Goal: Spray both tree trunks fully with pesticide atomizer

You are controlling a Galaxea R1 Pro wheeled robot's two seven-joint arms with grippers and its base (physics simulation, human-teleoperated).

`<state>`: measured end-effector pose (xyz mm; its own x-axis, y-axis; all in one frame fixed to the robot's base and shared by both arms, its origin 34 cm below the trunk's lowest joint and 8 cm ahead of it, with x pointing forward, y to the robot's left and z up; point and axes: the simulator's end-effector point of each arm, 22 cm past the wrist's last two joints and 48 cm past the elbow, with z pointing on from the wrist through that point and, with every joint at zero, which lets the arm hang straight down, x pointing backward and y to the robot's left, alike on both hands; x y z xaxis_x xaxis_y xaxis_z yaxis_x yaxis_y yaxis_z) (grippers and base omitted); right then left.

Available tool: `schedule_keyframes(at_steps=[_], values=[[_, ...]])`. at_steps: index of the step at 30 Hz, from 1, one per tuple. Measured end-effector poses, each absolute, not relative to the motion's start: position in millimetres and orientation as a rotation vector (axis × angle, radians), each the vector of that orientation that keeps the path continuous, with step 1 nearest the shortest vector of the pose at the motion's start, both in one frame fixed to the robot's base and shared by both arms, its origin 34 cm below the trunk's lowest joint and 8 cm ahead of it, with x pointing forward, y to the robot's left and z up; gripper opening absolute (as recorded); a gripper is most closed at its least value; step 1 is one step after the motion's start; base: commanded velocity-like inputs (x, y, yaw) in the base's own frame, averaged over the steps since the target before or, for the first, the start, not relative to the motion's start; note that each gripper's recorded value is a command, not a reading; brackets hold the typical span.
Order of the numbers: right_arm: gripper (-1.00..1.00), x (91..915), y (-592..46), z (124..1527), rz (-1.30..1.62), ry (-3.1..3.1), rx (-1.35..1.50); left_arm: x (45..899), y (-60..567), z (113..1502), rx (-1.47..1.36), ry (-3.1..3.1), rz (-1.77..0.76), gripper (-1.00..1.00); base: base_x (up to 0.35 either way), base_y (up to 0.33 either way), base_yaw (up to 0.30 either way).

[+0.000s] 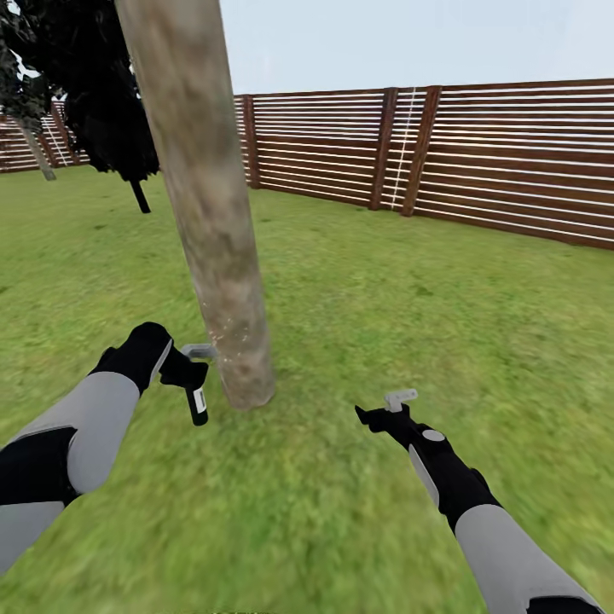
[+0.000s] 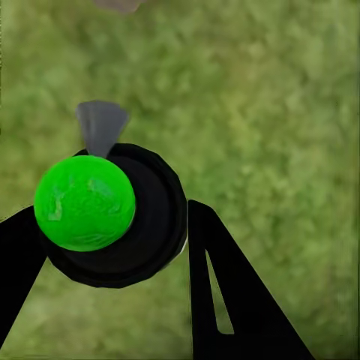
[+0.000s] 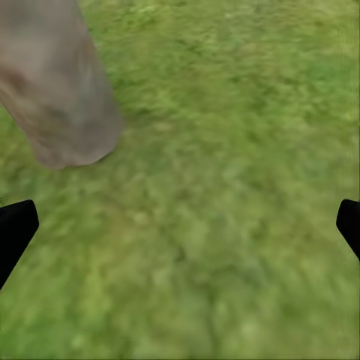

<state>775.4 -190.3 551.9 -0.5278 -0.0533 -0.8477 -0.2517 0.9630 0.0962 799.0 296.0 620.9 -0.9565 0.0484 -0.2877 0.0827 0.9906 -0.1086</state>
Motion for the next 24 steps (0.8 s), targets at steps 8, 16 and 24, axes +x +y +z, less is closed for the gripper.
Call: schedule_keyframes(at_steps=[8,16,24], values=[[1.0,775.3,-189.9,552.2,0.254,2.119,-0.215,799.0,296.1,621.2,0.095,2.846,-0.172,-1.0,0.071,-0.265,0.274],[1.0,775.5,-190.4,552.2,0.253,2.119,-0.214,798.9,295.8,620.6,0.096,2.847,-0.171,-1.0,0.122,-0.254,0.207],[1.0,775.4,-190.3,551.9,0.254,2.119,-0.214,799.2,295.8,620.9,0.097,2.846,-0.171,-1.0,0.002,-0.273,0.012]])
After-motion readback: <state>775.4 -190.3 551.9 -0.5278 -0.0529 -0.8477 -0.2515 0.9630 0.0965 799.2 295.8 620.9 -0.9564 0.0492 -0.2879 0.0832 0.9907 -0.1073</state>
